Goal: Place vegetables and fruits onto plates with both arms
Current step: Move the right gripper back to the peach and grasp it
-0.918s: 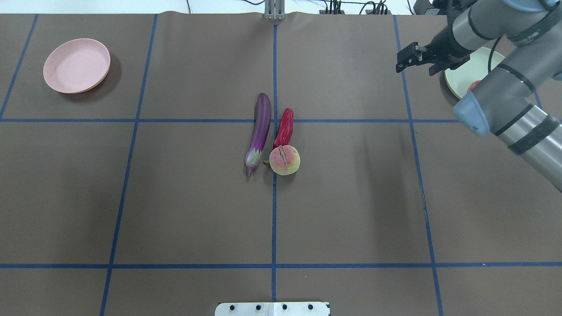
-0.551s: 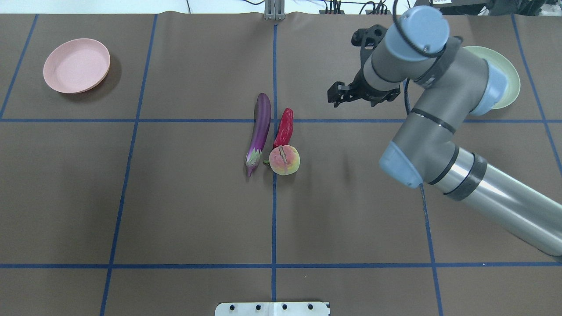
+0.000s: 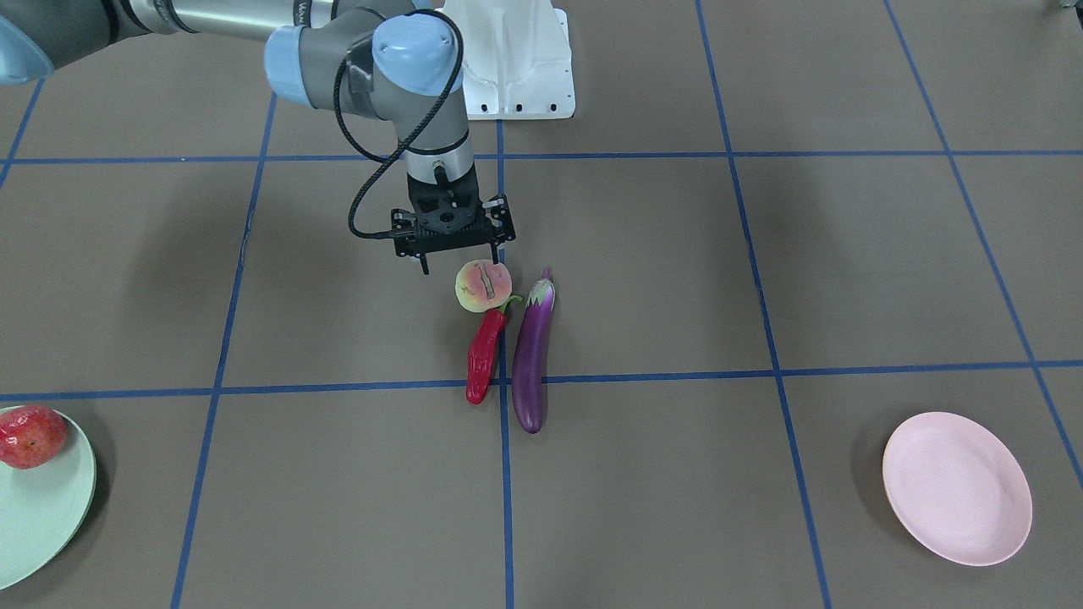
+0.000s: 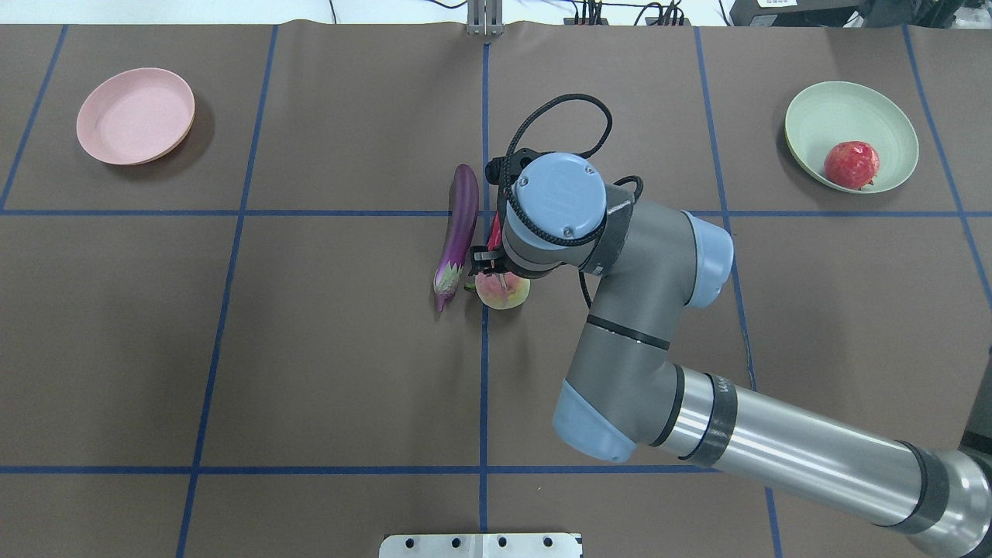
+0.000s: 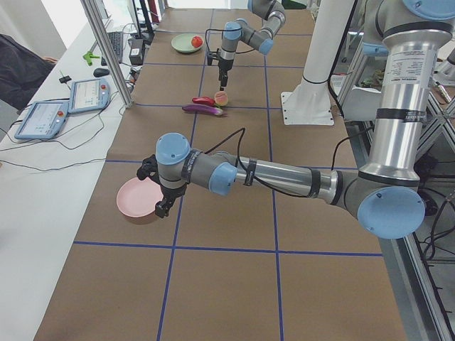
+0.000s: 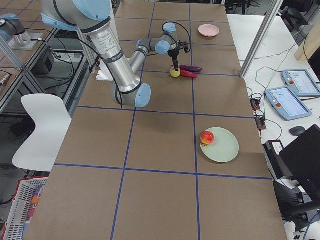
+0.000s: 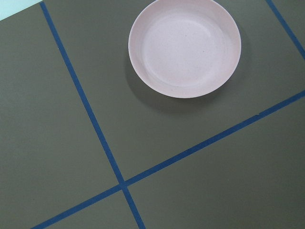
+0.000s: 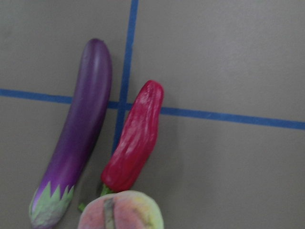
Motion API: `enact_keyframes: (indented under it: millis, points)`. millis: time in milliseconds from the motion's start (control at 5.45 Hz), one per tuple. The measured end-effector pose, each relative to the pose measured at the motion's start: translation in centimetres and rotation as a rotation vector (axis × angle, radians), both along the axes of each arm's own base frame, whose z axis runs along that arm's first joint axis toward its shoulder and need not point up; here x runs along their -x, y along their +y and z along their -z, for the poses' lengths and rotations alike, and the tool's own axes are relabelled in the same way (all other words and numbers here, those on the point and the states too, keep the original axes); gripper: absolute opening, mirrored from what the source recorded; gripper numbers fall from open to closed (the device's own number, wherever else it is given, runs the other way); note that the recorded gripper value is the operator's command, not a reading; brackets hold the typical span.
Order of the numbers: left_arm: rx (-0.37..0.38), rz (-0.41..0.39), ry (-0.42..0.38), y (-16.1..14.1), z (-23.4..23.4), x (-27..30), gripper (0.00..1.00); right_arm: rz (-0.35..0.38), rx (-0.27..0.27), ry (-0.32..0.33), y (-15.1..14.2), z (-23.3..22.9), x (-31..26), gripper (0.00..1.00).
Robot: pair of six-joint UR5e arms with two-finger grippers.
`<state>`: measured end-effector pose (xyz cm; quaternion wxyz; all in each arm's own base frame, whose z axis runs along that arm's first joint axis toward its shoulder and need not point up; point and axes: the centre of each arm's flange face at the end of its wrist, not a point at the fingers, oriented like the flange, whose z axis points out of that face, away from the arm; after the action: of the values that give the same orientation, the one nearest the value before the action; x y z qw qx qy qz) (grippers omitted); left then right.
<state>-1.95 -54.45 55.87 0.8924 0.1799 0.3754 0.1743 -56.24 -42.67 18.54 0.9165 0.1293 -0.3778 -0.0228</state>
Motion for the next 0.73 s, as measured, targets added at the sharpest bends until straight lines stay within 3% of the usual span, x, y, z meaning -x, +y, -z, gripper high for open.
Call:
enact_keyframes:
  millis: [184,734]
  points:
    - [0.0,0.0,0.0,0.0,0.0,0.0,1.0,0.013,-0.011,0.029,1.2,-0.3,1.9,1.0]
    - [-0.001,-0.001,0.002,0.0,0.1,-0.1,1.0,0.024,-0.055,0.088,0.7,-2.2,4.5,0.97]
